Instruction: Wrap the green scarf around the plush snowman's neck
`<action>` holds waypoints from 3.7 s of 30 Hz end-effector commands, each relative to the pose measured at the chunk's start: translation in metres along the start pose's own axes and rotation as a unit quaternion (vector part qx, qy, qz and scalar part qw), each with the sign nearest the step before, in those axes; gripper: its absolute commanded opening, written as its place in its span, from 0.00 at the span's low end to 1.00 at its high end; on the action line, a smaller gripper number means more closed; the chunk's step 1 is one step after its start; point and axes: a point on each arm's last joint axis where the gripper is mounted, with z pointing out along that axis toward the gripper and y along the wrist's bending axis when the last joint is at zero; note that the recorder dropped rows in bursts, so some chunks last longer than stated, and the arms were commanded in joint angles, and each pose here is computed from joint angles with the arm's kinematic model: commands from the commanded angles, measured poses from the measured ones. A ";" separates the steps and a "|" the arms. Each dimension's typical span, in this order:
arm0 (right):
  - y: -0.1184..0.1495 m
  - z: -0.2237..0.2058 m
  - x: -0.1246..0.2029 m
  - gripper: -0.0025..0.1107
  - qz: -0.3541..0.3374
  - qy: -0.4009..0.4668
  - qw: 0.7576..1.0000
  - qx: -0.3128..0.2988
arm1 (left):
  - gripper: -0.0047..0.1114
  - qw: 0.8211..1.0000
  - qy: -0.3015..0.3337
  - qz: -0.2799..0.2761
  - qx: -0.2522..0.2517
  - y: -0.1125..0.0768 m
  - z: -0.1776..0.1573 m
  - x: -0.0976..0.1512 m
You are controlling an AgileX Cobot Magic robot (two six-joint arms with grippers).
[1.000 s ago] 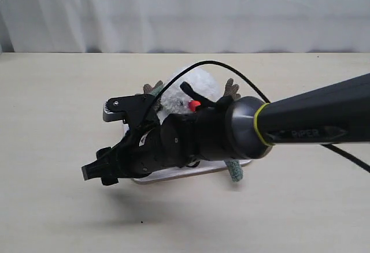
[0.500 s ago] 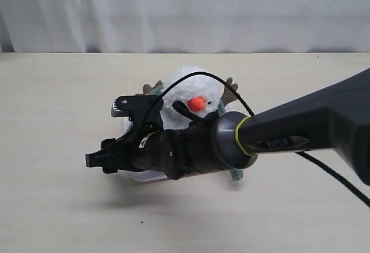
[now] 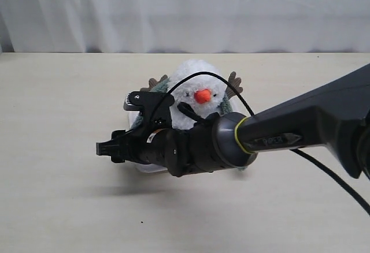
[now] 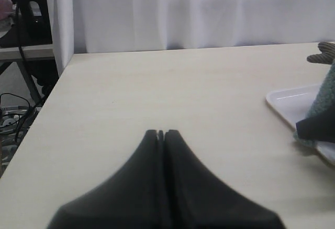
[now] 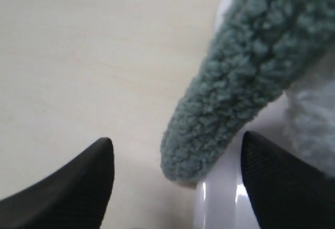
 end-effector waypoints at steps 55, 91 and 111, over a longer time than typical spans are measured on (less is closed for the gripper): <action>-0.025 -0.108 -0.043 0.06 -0.376 0.249 0.891 0.048 | 0.04 1.000 -0.007 -0.002 0.000 0.000 0.000 0.000; -0.049 -0.111 -0.029 0.06 -0.466 0.276 0.835 0.104 | 0.04 1.000 -0.007 -0.002 0.000 0.000 0.000 0.000; -0.048 -0.164 -0.050 0.49 -0.395 0.280 0.860 0.164 | 0.04 1.000 -0.007 -0.002 0.000 0.000 0.000 0.000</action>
